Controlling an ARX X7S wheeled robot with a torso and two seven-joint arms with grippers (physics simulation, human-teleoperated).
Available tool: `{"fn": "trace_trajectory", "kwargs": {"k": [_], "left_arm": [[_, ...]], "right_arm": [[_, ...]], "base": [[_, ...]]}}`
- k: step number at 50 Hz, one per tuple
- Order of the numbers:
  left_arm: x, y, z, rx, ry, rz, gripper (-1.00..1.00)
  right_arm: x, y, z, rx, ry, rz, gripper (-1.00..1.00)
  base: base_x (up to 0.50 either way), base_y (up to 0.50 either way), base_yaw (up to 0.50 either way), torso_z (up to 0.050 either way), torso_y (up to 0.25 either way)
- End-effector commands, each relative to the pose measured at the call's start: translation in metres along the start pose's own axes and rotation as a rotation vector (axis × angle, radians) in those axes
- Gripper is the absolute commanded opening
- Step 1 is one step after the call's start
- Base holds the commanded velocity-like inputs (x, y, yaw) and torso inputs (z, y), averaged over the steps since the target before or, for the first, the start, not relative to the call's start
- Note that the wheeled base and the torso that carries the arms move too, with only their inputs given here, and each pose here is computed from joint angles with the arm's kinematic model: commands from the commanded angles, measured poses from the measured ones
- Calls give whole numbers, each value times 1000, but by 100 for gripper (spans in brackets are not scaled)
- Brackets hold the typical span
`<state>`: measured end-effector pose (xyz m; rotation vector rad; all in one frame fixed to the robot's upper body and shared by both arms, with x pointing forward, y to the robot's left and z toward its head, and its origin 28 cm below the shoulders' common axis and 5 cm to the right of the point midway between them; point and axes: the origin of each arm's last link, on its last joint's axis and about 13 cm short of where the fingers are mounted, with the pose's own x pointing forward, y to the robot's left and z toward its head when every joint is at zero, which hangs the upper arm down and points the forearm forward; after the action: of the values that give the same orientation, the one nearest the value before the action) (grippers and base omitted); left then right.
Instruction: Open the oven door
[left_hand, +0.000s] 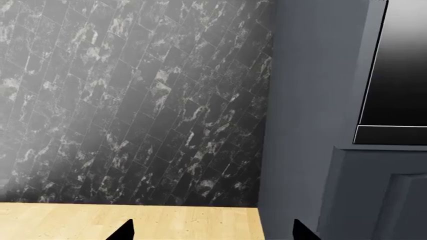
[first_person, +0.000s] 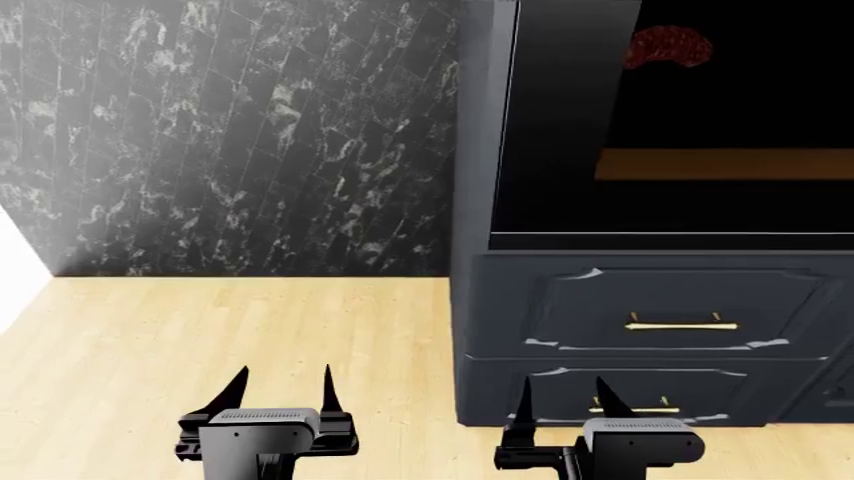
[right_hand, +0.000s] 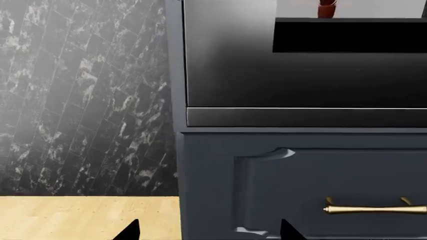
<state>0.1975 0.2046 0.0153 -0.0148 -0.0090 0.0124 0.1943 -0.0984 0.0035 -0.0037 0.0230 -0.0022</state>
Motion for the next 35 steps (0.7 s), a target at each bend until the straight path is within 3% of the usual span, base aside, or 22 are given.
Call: {"fn": "trace_trajectory", "kwargs": {"k": [1, 8, 24, 35], "left_arm": [[0, -1, 0, 0, 3, -2, 100], [0, -1, -1, 3, 2, -3, 100], [-1, -1, -1, 6, 1, -6, 100], [-1, -1, 0, 4, 0, -3, 100]], "right_arm": [[0, -1, -1, 5, 6, -14, 100], [0, -2, -2, 7, 15, -27, 100], [0, -3, -2, 19, 23, -33, 100], [-1, -3, -2, 21, 15, -33, 100]], "base": [[27, 457, 0, 0, 0], [45, 0, 0, 0, 0], [270, 0, 0, 0, 0], [38, 0, -145, 0, 0]]}}
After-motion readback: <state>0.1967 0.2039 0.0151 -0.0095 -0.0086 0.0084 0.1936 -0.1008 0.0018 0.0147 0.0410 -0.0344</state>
